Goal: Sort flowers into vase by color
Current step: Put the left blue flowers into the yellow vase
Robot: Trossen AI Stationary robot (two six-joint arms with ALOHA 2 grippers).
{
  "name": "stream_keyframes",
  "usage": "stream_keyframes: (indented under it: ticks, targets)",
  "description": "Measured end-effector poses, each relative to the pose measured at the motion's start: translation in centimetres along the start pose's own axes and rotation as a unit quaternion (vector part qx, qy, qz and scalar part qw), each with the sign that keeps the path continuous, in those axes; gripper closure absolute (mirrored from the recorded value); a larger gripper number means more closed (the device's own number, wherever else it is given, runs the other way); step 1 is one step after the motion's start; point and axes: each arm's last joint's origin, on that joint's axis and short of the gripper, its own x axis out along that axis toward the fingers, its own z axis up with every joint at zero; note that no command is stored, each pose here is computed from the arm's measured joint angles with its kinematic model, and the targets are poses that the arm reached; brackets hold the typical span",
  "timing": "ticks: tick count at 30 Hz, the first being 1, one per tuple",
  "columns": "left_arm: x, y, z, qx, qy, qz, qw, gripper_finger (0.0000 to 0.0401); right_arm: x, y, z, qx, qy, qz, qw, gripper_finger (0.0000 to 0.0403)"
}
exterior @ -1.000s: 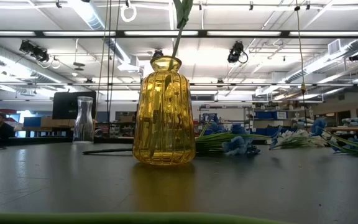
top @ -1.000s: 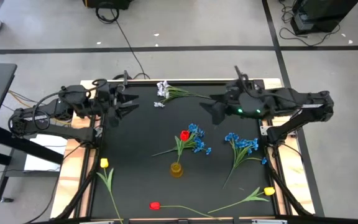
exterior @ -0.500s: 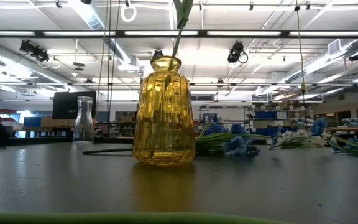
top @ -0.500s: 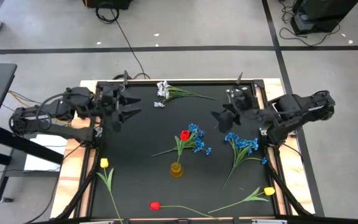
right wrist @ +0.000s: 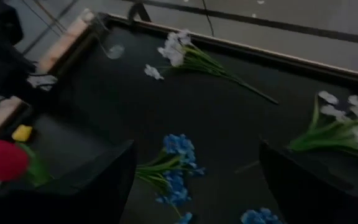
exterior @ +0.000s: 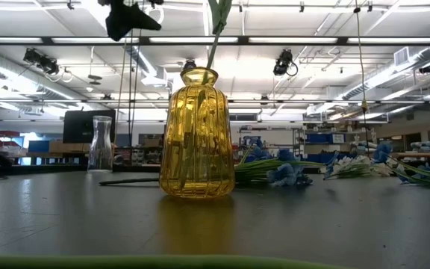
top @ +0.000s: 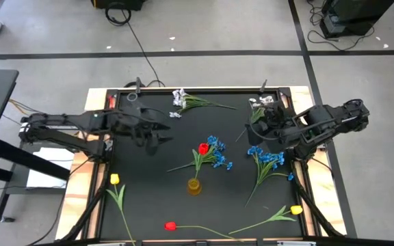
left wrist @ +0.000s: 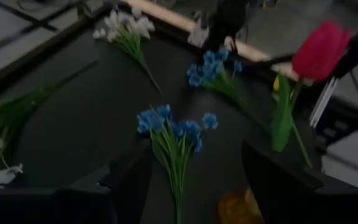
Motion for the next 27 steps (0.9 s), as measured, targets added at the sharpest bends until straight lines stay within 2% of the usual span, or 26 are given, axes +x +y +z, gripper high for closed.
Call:
stream_keyframes:
  ticks: [9, 16, 21, 27]
  targets:
    - [5.6, 0.0, -2.0, 0.041, 0.092, 0.033, 0.994, 0.015, 1.4, -1.9, -2.0, 0.063, 0.051, -0.006, 0.997, 0.0058]
    - [10.6, 2.2, -4.4, 0.068, 0.155, 0.071, 0.983, 0.0158, 2.0, -1.6, -3.9, 0.075, 0.082, 0.04, 0.993, 0.0058]
    - [13.6, 3.3, -6.8, 0.05, 0.153, 0.027, 0.987, 0.018, 1.4, -1.4, -4.5, 0.075, 0.09, 0.058, 0.991, 0.0058]
    - [16.3, 2.6, -9.0, 0.101, 0.156, -0.008, 0.983, 0.0201, 0.8, -1.6, -4.8, 0.076, 0.096, 0.07, 0.99, 0.0058]
